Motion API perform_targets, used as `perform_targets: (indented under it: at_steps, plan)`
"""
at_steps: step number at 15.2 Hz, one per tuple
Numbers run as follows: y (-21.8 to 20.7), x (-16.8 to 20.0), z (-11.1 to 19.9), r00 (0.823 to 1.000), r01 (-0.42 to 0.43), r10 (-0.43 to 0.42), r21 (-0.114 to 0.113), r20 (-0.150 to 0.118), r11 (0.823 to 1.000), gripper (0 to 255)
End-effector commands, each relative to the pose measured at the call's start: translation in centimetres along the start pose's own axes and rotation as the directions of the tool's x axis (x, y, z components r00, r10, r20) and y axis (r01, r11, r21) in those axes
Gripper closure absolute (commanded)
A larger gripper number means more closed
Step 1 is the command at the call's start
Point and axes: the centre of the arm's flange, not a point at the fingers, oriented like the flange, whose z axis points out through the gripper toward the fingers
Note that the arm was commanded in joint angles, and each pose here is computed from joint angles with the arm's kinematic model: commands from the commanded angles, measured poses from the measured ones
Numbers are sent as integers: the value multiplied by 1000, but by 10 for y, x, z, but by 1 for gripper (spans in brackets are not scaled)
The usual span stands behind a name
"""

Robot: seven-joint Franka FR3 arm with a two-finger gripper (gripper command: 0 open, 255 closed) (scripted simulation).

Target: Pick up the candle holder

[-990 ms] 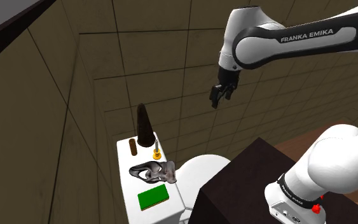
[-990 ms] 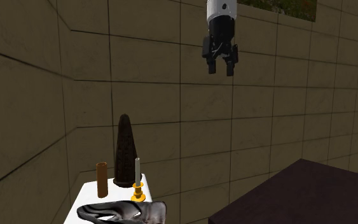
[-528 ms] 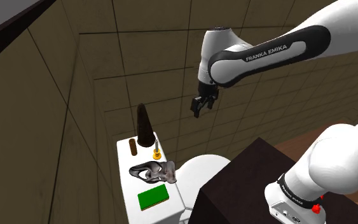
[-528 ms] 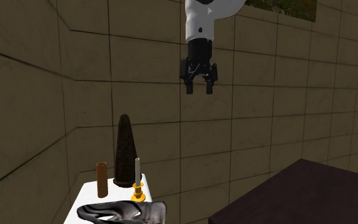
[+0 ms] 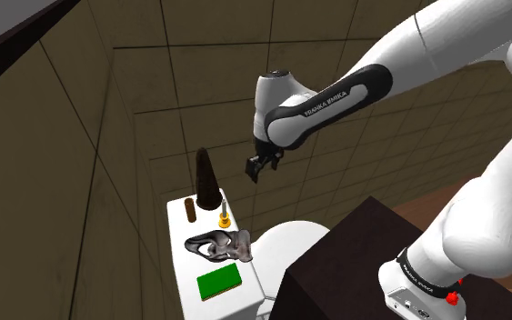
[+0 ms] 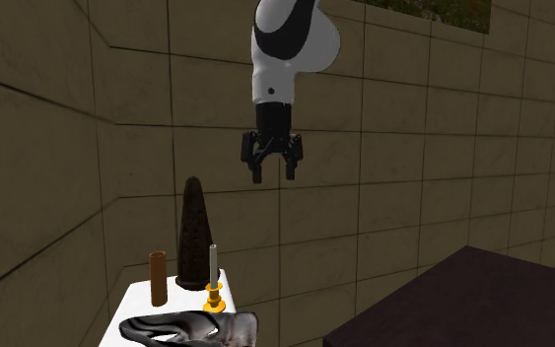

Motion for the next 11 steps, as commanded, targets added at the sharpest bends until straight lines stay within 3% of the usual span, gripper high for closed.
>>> perform_targets:
  at_steps: [1,11]
  plan:
    - [-17,11,17,1000,3,-3,1,-2,1000,0]
    - [-85,78,108,1000,17,-17,1,-9,1000,0]
